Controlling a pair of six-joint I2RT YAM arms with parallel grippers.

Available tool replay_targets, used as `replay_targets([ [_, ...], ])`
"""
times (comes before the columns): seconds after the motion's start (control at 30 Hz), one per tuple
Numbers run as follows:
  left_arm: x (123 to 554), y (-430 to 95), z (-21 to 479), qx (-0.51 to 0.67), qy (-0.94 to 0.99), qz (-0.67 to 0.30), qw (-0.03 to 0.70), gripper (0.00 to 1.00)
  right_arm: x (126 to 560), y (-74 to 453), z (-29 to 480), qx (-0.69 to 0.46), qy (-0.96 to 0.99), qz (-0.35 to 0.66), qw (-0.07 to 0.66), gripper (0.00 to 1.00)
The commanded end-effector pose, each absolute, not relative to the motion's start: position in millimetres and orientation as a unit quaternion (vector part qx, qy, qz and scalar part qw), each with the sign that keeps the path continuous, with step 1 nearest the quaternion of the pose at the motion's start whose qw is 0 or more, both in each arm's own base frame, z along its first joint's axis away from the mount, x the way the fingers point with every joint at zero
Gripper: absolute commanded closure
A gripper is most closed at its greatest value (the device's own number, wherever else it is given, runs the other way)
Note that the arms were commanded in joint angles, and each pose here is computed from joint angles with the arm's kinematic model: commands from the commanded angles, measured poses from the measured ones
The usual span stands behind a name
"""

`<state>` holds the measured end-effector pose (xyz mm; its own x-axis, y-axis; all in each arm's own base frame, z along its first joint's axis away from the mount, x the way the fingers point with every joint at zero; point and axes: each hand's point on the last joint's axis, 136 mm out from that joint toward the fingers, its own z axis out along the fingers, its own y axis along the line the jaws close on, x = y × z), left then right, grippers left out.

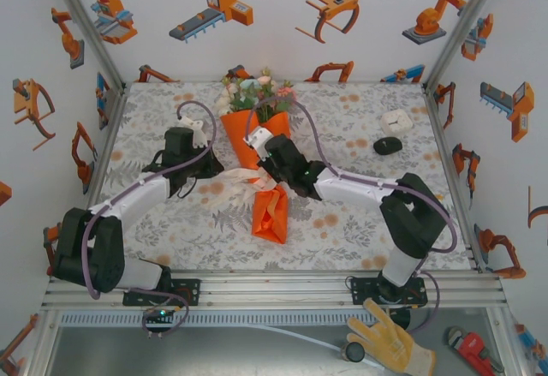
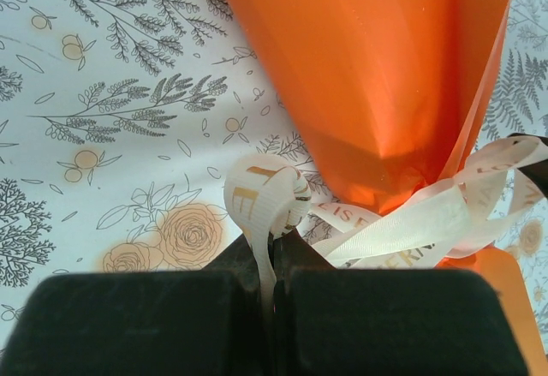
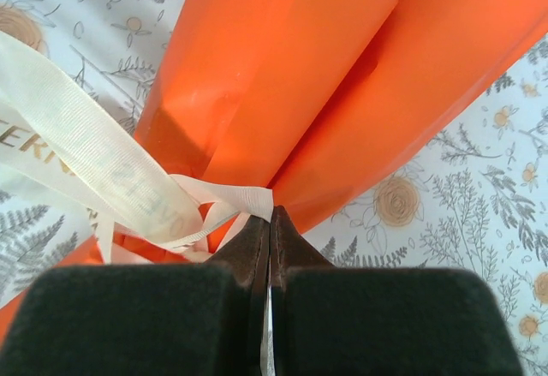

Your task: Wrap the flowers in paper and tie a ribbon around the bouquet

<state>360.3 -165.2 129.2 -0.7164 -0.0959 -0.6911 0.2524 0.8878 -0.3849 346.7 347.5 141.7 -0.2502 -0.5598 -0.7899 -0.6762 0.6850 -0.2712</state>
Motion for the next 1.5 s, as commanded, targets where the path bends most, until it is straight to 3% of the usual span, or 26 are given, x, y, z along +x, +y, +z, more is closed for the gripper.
replay_targets([
  [0.0,356,-168,126,0.042,0.894,-0.245,0.372,1.00,365,352,168,-0.356,0.747,0.049,0.559,1.00],
  [0.23,355,-178,116,0.049,0.890,-0.273,0.361,1.00,368,354,185,-0.300,0.706,0.083,0.636,1.00],
  [0.5,354,-180,119,0.053,0.884,-0.283,0.368,1.00,355,375,191,-0.234,0.715,0.230,0.618,1.00],
  [0.83,352,-167,100,0.047,0.901,-0.242,0.357,1.00,346,386,191,-0.183,0.696,0.337,0.607,1.00],
  [0.9,352,-164,97,0.043,0.904,-0.235,0.354,1.00,342,390,193,-0.190,0.693,0.348,0.602,0.94],
  [0.97,351,-164,96,0.042,0.904,-0.237,0.354,1.00,341,392,192,-0.194,0.692,0.353,0.599,0.84],
  [1.07,351,-166,98,0.044,0.902,-0.244,0.355,1.00,345,391,187,-0.192,0.697,0.340,0.601,0.79],
  [1.37,351,-167,103,0.051,0.899,-0.245,0.359,1.00,366,399,167,-0.219,0.710,0.282,0.607,0.88],
  [1.47,350,-165,103,0.052,0.900,-0.241,0.359,1.00,365,403,158,-0.231,0.716,0.282,0.595,0.78],
])
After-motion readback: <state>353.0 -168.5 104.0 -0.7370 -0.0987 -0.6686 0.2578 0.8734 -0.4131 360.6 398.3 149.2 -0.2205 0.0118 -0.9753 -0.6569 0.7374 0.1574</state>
